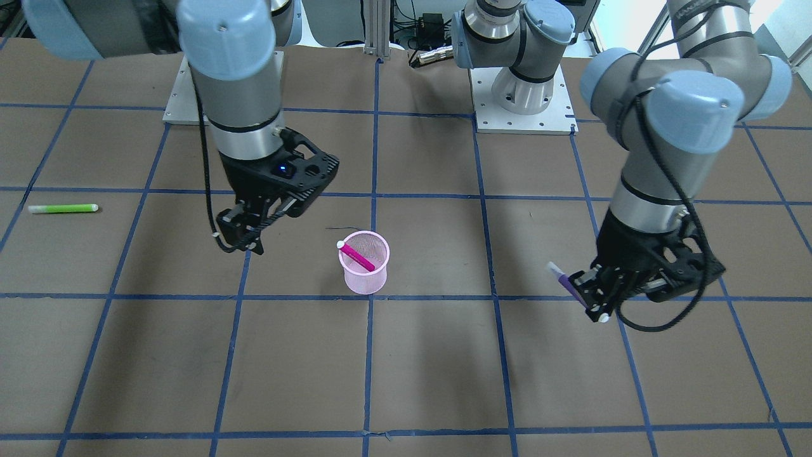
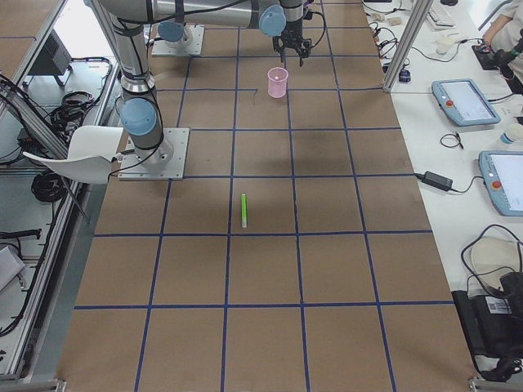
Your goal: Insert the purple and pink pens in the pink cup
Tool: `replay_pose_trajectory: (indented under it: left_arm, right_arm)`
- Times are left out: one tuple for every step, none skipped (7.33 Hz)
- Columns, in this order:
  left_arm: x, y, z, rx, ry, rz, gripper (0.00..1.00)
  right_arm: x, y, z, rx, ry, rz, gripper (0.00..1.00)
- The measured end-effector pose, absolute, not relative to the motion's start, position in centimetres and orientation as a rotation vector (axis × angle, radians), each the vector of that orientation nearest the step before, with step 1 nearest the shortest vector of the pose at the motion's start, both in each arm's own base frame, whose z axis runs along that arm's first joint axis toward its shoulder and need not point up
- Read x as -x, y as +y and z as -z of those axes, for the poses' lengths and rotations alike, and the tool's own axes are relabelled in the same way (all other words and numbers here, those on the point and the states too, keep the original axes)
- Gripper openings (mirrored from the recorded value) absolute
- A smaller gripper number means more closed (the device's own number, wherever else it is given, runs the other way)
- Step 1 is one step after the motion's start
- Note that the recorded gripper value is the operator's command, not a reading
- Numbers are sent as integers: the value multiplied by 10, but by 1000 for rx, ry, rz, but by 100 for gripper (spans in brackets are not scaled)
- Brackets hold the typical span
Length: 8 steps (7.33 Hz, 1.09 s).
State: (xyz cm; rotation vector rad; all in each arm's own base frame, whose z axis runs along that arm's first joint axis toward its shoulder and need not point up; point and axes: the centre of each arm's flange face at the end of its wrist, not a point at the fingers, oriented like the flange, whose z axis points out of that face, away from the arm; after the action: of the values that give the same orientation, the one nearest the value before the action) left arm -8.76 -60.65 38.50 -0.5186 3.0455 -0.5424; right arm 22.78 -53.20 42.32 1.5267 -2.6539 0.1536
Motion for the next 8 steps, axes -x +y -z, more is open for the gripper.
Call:
replay_pose_trajectory:
  left_arm:
    - [124, -601, -386, 538, 3059, 588, 0]
    - [156, -594, -385, 572, 3069, 608, 0]
    - [190, -584, -382, 590, 3058, 617, 0]
    - [225, -572, -377, 588, 3030, 633, 0]
    - [256, -560, -374, 597, 3014, 653, 0]
    - [282, -547, -371, 633, 3007, 662, 0]
    - [301, -536, -366, 661, 2998, 668, 0]
    - [317, -524, -360, 678, 2991, 675, 0]
  right_arm:
    - [-202, -534, -442, -1436, -2716, -210, 83]
    - [-183, -534, -456, -1339, -2770, -249, 84]
    - [-171, -536, -464, -1233, -2835, -283, 91]
    - [-165, -537, -471, -1104, -2914, -317, 98]
    - [-162, -536, -476, -956, -2985, -338, 100]
    - [-162, -533, -482, -776, -3052, -355, 100]
    - [-163, -527, -489, -578, -3106, -360, 100]
    - [-162, -520, -495, -416, -3134, -344, 100]
